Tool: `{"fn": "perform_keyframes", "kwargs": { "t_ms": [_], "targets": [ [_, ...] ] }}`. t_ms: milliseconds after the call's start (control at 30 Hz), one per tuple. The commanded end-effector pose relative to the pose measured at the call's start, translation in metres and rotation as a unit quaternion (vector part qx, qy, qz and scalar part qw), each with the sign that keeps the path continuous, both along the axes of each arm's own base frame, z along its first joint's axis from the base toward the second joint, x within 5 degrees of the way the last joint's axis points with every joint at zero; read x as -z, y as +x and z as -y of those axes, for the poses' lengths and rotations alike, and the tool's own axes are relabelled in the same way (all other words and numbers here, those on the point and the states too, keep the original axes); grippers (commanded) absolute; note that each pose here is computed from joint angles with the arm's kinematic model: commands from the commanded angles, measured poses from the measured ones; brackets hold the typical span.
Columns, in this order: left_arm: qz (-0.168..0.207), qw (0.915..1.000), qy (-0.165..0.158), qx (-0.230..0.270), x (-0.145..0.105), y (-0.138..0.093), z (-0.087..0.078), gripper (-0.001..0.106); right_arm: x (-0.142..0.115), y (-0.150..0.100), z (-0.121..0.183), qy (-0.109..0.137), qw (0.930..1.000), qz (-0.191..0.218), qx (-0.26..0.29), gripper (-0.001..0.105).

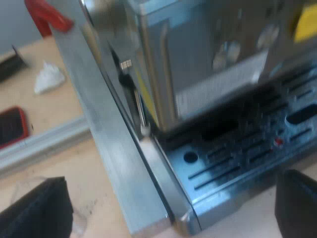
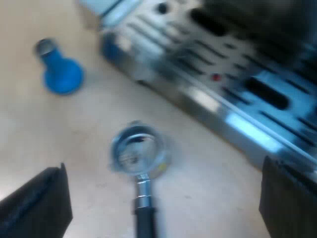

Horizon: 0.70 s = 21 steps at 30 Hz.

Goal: Grind coffee beans and then tamp

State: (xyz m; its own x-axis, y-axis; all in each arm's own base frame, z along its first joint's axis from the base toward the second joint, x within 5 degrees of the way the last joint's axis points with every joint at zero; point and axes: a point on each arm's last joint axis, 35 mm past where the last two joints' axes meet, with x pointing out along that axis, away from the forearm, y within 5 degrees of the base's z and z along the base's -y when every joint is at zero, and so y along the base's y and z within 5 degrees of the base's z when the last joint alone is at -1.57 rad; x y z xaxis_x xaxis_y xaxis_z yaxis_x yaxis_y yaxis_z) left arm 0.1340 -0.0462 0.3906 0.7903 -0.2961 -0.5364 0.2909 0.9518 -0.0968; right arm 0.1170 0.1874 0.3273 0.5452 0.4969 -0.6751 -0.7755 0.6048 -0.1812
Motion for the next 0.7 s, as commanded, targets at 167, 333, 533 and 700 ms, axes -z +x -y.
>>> {"fn": "perform_keyframes", "kwargs": {
  "t_ms": [167,333,533,700],
  "targets": [
    [-0.003,0.9998,-0.010,-0.019,-0.011,-0.001,-0.003,0.084,-0.021,0.023,0.046,0.016,0.9957,-0.020,0.089,0.079],
    [-0.037,0.9952,-0.050,-0.075,-0.015,0.005,-0.026,0.084,-0.026,0.029,0.076,0.024,0.9883,-0.035,0.146,0.079],
    [-0.043,0.9944,-0.048,-0.083,-0.014,0.004,-0.029,0.084,-0.027,0.035,0.147,0.030,0.9636,-0.074,0.255,0.079],
    [-0.047,0.9939,-0.040,-0.092,-0.013,0.004,-0.029,0.084,-0.026,0.035,0.181,0.028,0.9499,-0.080,0.301,0.079]
  ]
}}
